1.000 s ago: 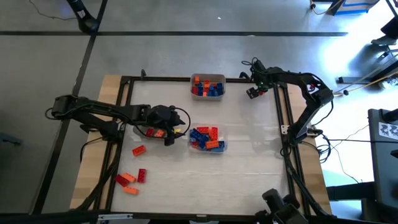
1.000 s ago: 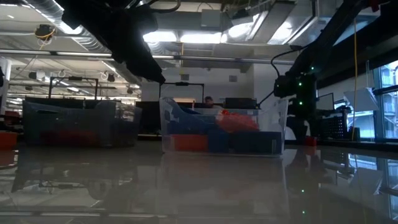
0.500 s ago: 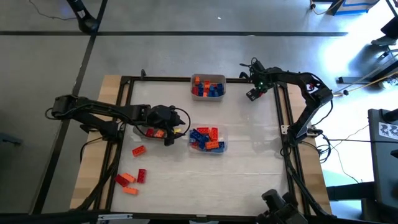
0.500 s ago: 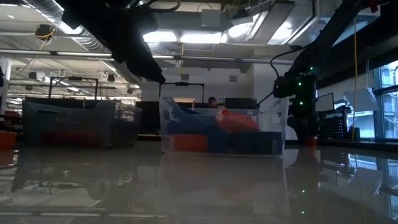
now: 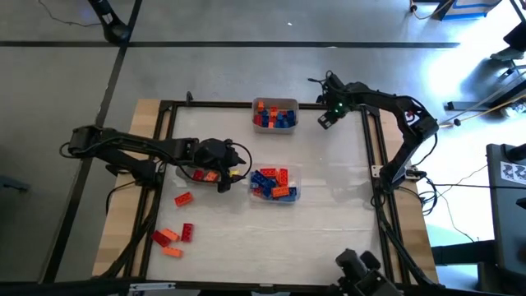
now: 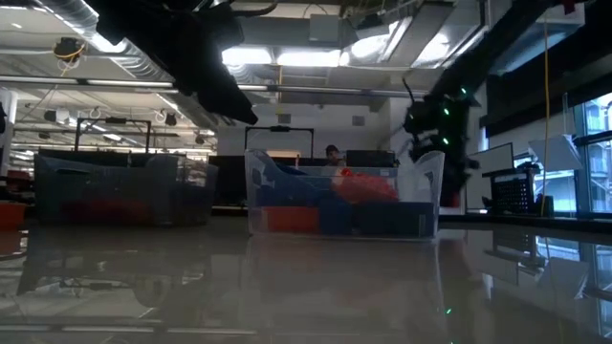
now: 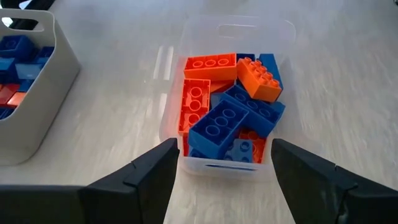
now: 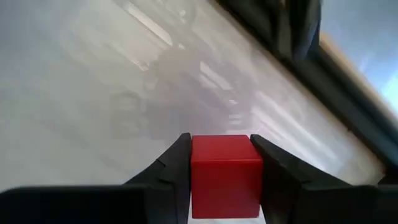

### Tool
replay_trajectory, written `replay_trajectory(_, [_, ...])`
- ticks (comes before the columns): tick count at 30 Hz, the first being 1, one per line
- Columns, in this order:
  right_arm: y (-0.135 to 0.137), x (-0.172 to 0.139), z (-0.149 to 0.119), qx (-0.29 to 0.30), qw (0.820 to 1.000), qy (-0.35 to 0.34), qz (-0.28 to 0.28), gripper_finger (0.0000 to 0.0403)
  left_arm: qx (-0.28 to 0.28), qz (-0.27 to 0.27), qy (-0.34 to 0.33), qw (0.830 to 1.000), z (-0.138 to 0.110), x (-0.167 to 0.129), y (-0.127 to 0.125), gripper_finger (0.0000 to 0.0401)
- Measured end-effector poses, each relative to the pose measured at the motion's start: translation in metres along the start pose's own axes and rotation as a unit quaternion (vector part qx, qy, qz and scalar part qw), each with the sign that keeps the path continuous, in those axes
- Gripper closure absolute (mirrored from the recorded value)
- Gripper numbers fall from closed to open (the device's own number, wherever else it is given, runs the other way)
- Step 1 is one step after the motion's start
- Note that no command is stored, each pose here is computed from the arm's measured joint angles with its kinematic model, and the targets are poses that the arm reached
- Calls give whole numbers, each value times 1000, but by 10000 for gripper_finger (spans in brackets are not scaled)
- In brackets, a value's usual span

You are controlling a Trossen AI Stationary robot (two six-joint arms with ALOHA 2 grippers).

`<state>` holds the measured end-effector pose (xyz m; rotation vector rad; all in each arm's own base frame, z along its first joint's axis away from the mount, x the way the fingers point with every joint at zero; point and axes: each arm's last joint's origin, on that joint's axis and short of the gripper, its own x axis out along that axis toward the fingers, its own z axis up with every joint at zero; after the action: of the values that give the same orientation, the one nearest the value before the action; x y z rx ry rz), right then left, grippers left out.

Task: Sort blocks by size
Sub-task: Put the small red game piece into the gray bin

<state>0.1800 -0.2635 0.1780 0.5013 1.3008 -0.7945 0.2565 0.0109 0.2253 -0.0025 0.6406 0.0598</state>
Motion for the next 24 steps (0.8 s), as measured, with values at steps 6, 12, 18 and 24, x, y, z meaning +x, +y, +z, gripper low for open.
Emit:
replay_trajectory(6, [33, -58, 29, -45, 996, -76, 21, 270, -18, 0, -9, 1000, 2, -8, 0, 155])
replay_trajectory(12, [81, -94, 52, -108, 965, -211, 111, 270, -36, -1, -17, 999, 4, -31, 1, 155])
replay_trajectory(18, [122, -85, 69, -150, 917, -327, 173, 269, -37, 3, -10, 999, 1, -51, 1, 155])
replay_trajectory(24, [146, -47, 86, -136, 901, -366, 190, 268, -38, 4, -4, 999, -3, -66, 2, 155])
